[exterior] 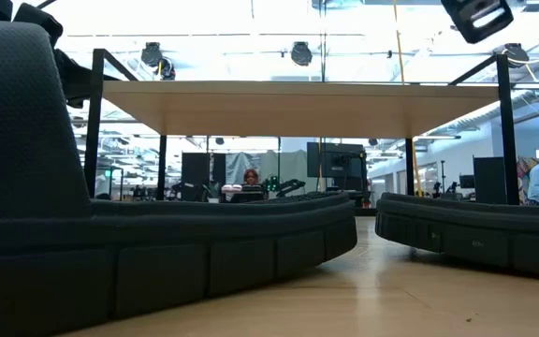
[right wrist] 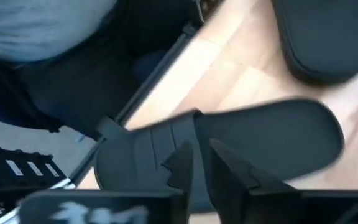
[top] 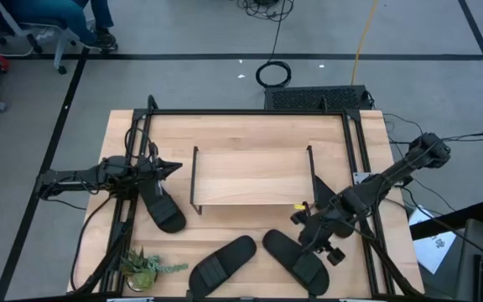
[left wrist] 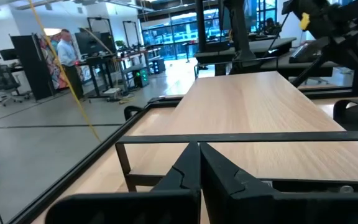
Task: Pick and place slides into the shelf
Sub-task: Put the bottom right black slipper under the shelf
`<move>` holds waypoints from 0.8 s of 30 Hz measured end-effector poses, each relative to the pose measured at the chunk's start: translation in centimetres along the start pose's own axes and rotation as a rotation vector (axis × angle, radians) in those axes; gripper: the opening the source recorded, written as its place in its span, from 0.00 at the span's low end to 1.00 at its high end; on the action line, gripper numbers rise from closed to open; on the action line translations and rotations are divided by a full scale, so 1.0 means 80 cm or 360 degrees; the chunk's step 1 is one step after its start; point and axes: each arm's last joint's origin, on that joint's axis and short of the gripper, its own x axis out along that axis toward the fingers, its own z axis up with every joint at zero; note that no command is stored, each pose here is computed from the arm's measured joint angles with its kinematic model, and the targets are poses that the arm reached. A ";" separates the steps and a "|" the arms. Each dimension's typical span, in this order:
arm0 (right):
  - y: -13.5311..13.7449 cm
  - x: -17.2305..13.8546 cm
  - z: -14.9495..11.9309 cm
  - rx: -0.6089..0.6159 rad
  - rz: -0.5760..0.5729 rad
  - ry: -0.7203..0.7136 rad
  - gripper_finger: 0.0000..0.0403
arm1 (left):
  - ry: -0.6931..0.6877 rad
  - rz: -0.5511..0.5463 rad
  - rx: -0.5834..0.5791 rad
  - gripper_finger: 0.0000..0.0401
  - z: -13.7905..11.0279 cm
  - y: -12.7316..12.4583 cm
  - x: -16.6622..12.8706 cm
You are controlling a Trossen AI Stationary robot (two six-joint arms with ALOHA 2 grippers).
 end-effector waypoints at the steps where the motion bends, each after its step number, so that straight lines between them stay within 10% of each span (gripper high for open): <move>1: -0.001 0.002 0.001 -0.0021 0.0007 -0.0010 0.15 | 0.0001 0.0000 0.0000 0.00 0.000 0.000 0.000; 11: -0.009 0.031 -0.003 -0.0186 -0.0101 0.0101 0.45 | 0.0081 -0.0009 0.0009 0.00 -0.006 -0.001 0.000; 24: -0.002 0.054 -0.011 -0.0287 -0.0059 0.0294 0.42 | 0.0085 -0.0008 0.0010 0.00 -0.007 -0.001 0.000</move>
